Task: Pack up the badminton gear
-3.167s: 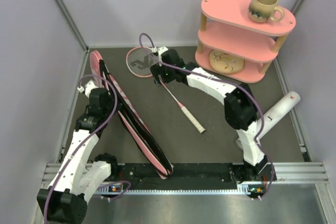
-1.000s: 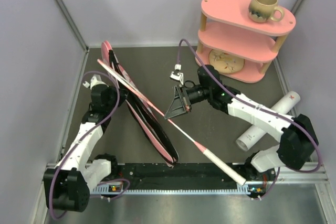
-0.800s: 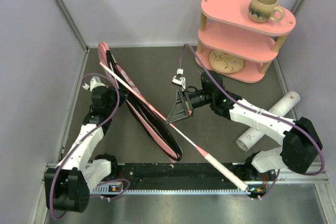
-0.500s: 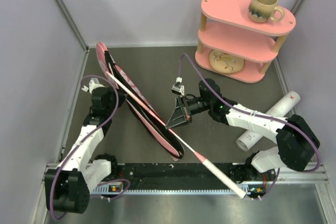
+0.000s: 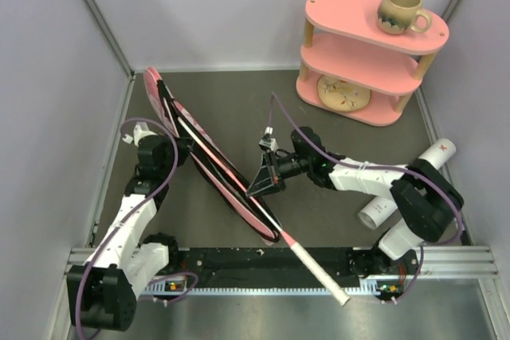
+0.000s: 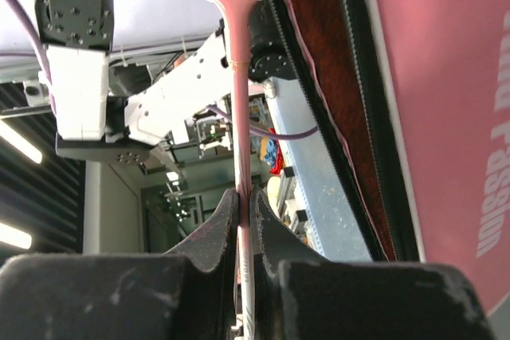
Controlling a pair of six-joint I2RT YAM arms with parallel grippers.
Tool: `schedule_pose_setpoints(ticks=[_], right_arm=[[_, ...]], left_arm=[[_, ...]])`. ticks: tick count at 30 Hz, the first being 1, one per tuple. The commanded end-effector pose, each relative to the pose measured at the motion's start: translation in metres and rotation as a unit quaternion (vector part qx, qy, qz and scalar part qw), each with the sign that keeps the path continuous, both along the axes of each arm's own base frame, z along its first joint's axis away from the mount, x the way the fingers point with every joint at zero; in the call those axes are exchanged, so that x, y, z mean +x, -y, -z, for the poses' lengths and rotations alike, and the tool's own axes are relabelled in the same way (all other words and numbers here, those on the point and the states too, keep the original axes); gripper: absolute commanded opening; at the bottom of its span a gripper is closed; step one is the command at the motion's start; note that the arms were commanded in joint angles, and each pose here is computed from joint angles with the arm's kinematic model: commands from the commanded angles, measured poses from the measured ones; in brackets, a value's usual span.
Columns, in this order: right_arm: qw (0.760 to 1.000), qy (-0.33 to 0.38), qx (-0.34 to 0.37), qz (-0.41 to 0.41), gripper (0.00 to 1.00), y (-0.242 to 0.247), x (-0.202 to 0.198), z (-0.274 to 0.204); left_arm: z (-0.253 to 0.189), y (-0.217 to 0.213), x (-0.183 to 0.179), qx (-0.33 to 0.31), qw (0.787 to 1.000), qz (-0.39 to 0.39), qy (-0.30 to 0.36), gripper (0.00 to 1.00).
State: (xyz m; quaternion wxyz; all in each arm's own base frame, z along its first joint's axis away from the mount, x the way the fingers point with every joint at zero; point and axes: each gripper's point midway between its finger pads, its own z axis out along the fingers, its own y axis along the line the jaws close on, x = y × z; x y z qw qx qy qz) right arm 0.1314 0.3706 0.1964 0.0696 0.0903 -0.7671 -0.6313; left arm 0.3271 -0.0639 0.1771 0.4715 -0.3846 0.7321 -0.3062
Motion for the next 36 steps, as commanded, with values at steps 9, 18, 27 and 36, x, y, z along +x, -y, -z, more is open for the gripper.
schedule_pose_setpoints(ticks=[9,18,27,36], right_arm=[[0.998,0.035,0.011,0.046,0.00,-0.076,0.083,0.005],[0.999,0.023,0.000,0.034,0.00,-0.062,0.077,0.006],[0.996,0.063,-0.033,0.057,0.00,-0.071,0.103,0.013],[0.984,0.140,-0.044,0.099,0.00,-0.102,0.158,0.002]], left_arm=[[-0.023,0.019,-0.020,-0.026,0.998,0.056,0.030,0.00],[-0.041,0.004,-0.023,0.044,0.996,0.043,0.067,0.00],[-0.042,0.031,-0.029,0.043,0.987,0.134,0.078,0.00],[-0.040,0.049,-0.044,0.022,0.980,0.189,0.061,0.00]])
